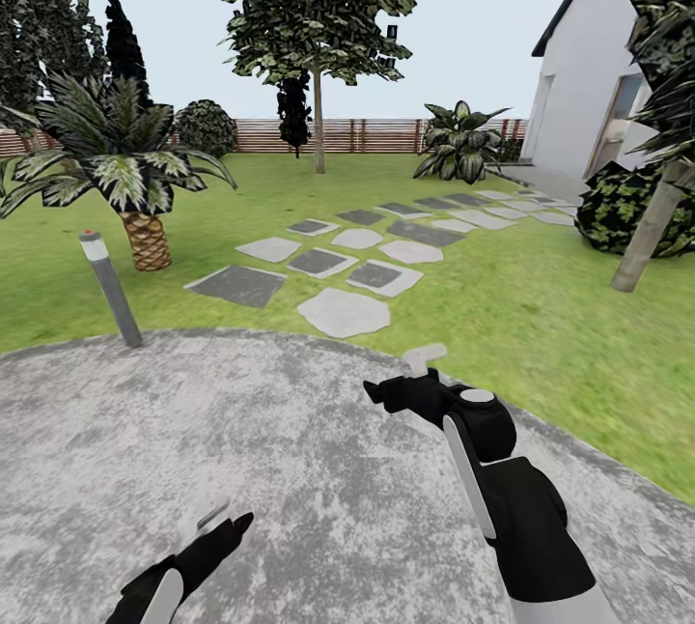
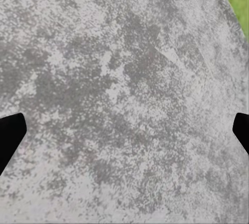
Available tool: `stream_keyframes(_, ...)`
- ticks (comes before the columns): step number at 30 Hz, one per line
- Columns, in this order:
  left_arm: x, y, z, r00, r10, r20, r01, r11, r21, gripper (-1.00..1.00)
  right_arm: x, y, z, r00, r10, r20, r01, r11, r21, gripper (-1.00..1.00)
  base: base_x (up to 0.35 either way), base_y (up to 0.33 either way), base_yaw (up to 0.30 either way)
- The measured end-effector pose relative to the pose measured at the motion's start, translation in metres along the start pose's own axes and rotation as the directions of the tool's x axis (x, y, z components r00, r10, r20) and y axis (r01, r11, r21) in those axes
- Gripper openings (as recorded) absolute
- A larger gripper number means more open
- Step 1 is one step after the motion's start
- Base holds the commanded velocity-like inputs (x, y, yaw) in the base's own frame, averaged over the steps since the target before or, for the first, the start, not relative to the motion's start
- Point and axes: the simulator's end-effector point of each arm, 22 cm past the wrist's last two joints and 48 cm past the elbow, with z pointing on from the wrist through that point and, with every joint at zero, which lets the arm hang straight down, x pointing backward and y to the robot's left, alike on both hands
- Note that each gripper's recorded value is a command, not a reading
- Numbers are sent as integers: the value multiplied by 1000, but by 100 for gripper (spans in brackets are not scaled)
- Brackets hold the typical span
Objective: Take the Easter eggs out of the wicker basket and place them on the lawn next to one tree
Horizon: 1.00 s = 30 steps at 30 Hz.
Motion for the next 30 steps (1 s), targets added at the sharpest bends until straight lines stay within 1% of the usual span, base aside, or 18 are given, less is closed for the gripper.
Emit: stream_keyframes(30, 0, 0, 0, 1000, 0, 0, 0, 1000, -1, 100, 0, 0, 0, 1000, 0, 0, 0, 1000, 0, 100, 327, 0, 0)
